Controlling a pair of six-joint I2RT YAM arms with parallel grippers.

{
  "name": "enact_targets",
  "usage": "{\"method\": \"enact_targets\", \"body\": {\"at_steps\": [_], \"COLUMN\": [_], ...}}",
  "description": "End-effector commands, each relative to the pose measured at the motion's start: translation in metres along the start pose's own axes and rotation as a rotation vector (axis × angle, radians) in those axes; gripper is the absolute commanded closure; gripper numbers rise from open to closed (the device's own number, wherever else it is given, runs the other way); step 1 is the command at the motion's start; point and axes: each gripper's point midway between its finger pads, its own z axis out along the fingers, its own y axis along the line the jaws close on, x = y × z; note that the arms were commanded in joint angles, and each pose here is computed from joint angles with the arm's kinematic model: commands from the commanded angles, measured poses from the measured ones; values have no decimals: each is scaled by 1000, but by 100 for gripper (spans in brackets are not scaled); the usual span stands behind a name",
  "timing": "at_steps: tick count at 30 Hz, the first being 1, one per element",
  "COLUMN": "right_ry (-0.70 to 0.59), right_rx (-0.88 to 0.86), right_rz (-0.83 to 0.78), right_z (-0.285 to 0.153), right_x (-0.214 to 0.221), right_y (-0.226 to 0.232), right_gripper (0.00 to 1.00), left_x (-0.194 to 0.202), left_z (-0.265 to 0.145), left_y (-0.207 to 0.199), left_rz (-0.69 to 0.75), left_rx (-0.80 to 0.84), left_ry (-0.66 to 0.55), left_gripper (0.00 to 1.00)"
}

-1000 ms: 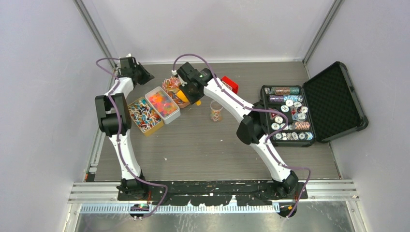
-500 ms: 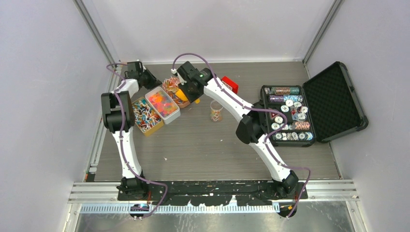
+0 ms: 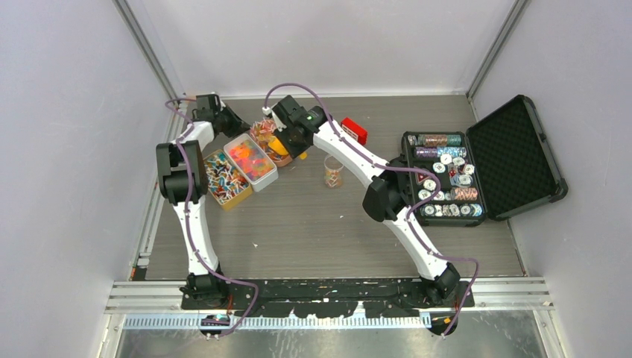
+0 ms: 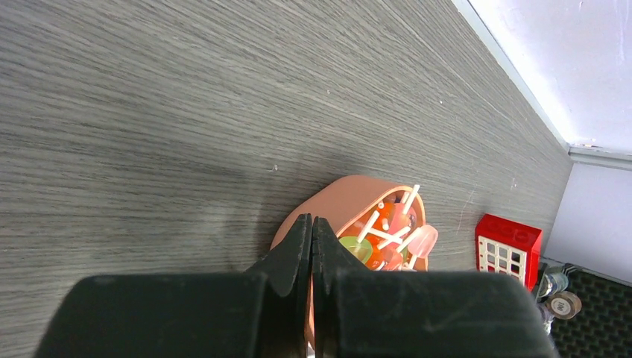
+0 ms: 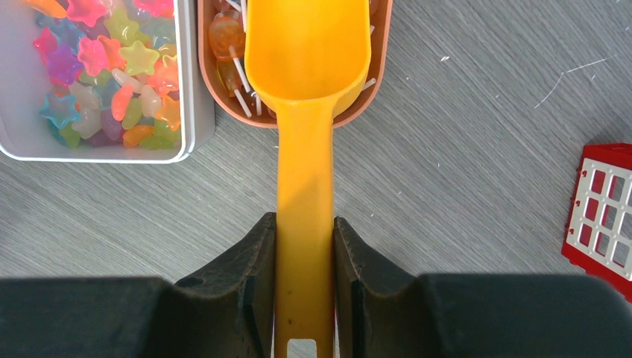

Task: Pack the candies
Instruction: Scoop the fake candies from the storage box.

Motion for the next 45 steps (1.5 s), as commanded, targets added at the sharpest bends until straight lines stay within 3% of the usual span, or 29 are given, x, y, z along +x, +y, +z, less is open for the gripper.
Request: {"method": "enact_targets", "body": {"at_steps": [1,30,45], "right_ry": [-96,-131,-347], "right_rx": [-3,-4,6], "right_rz": [2,1,1], "right_z": [-6,10,-31], "right_x": [-26,-9,-46], "right_y": [-2,-5,-14], "right_gripper": [100,100,100], "left_x": [0,-1,-33], "left_z": [0,2,-16], "left_y": [-8,-11,-36], "left_rz": [-13,8,51], "left_rx": [37,47,83], "left_ry": [14,23,-31], "left_gripper": [100,100,97]}}
